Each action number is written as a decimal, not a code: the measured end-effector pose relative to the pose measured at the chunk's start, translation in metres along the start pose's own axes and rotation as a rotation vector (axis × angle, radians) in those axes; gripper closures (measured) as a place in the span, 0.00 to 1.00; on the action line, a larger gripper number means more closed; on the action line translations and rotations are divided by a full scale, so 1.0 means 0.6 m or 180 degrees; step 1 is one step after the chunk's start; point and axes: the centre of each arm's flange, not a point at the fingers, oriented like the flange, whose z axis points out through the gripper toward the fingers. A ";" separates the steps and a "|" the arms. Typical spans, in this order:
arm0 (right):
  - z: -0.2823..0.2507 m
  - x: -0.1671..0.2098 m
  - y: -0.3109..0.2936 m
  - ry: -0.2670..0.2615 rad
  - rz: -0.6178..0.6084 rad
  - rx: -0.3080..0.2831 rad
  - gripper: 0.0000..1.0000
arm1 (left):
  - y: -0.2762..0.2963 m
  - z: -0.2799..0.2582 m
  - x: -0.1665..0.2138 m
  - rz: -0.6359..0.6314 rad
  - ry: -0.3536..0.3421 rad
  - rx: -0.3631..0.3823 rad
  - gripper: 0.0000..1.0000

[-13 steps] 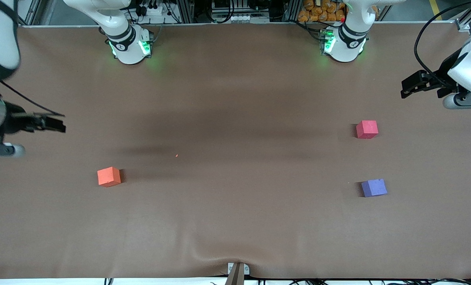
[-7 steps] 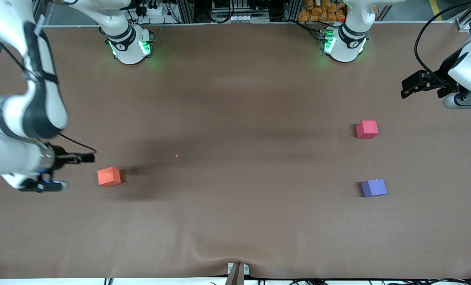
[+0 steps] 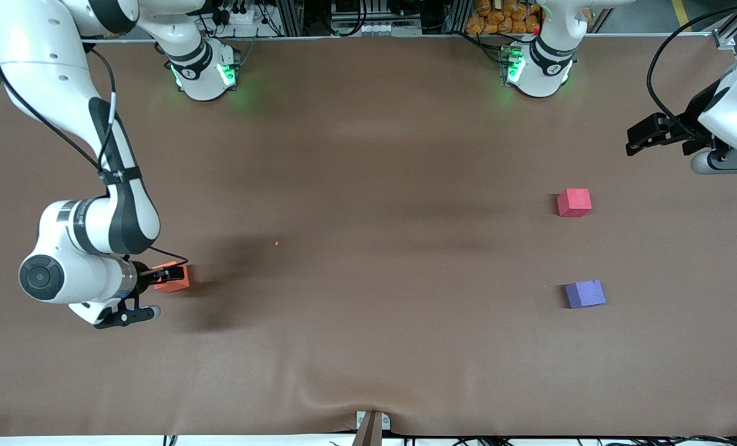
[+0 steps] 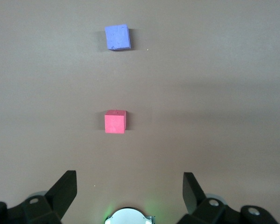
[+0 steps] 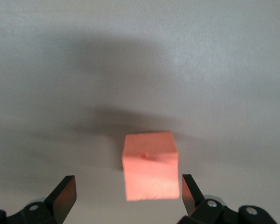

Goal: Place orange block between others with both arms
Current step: 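Close the right gripper on the orange cube, then lift the orange cube and carry it toward the table middle with the right gripper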

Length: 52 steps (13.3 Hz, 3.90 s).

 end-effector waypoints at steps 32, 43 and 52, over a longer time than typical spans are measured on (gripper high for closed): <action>0.090 0.019 0.018 0.0215 -0.0189 0.0717 0.44 | -0.061 -0.002 0.007 -0.0212 0.0027 -0.0025 0.00; 0.052 0.057 -0.557 0.0628 0.0770 0.0974 0.44 | -0.063 -0.002 0.008 -0.0219 0.0026 -0.0026 0.00; 0.059 0.012 -0.716 0.0608 0.0886 0.1063 0.44 | -0.046 0.055 0.039 -0.0154 -0.0188 -0.0024 0.00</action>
